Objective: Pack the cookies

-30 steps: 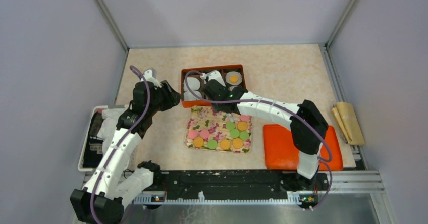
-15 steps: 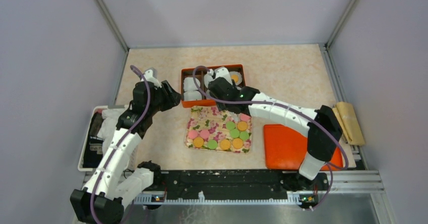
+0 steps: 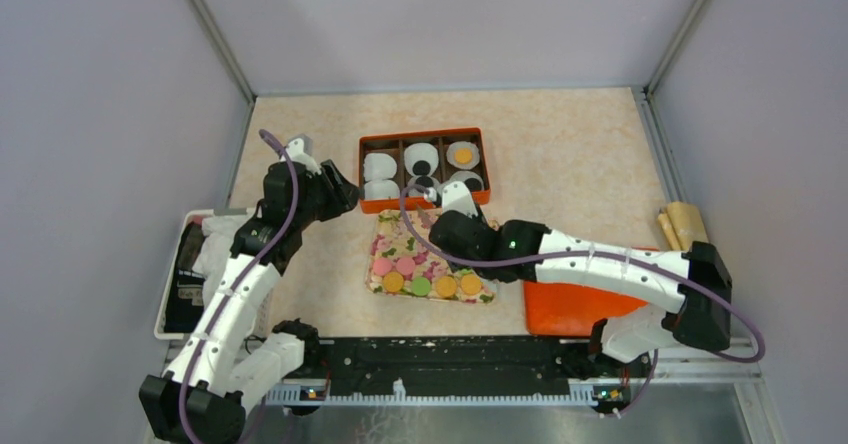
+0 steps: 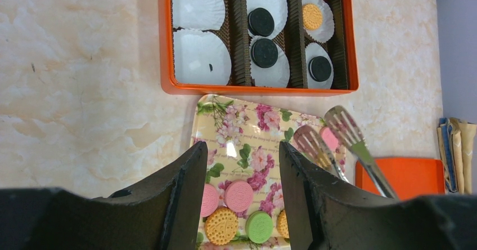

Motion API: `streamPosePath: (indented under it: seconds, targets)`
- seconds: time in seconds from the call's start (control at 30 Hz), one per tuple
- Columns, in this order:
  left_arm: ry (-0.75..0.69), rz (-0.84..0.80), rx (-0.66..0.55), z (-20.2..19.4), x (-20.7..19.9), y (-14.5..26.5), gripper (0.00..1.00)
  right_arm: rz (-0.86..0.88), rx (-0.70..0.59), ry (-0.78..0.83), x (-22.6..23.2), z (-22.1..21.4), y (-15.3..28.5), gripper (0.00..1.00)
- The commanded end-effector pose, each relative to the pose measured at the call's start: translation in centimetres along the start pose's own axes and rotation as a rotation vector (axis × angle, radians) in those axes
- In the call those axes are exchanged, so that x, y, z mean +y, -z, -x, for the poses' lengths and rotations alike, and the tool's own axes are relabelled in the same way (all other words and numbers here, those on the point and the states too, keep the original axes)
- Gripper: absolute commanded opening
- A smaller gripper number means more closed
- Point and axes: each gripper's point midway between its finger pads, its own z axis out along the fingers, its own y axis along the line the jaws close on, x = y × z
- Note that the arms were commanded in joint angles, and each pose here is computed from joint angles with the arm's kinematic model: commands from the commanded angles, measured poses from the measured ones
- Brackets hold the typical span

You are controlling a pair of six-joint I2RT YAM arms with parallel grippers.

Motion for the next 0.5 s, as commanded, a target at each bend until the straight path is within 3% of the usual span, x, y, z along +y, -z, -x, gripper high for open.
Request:
streamPosePath:
  seconds: [0.0,0.23,0.47]
  targets:
    - [0.001,-0.039,-0.011,0.2,-0.6,0.2,0.56,-0.034,0.075,-0.049,-1.3,-4.9,-0.2,0.5]
    - [0.01,-0.046,0.003,-0.1,-0.7,0.1,0.56,-0.06,0.151,-0.065,-2.3,-9.9,-1.3,0.5]
    - [0.014,-0.037,0.004,-0.2,-0.5,0.3,0.56,-0.034,0.165,-0.101,-1.9,-10.6,-1.3,0.5]
